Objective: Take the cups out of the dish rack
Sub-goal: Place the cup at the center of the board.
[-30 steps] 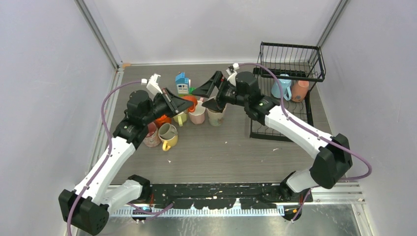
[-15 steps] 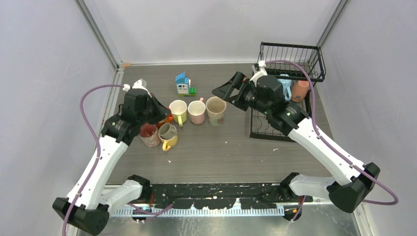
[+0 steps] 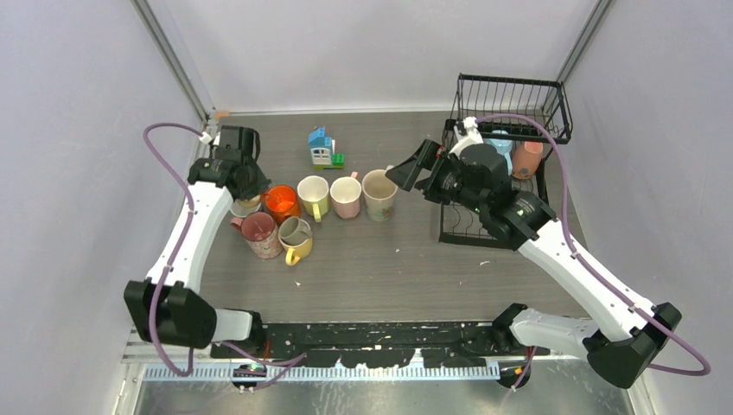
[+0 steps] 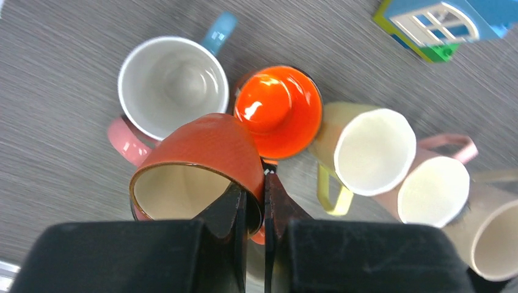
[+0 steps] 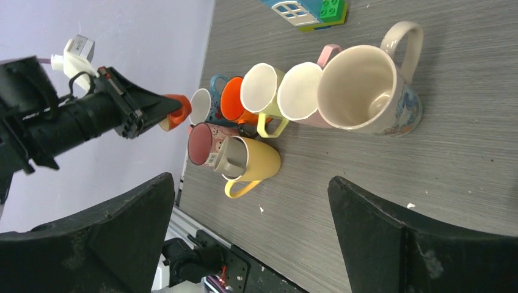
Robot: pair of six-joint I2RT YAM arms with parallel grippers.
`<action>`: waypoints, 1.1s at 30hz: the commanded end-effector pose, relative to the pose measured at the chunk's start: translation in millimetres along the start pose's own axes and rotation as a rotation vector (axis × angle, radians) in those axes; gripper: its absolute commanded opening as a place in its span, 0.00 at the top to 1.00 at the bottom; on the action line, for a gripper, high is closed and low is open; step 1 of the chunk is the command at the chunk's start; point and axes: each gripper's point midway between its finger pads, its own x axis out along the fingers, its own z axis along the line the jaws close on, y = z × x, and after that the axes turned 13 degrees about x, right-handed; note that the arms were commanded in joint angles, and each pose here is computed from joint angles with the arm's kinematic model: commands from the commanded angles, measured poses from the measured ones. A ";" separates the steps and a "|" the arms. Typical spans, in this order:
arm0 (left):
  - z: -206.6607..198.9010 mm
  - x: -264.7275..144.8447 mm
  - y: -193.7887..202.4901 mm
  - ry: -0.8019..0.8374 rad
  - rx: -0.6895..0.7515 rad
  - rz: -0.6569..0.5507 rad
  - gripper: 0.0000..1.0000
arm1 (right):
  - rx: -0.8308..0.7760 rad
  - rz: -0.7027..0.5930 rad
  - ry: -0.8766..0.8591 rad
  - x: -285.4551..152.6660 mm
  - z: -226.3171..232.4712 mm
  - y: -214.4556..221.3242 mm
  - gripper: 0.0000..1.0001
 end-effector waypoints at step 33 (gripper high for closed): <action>45.9 93.9 -4.3 -0.088 -0.124 0.173 1.00 | -0.038 -0.054 -0.013 -25.7 -4.9 -6.9 0.00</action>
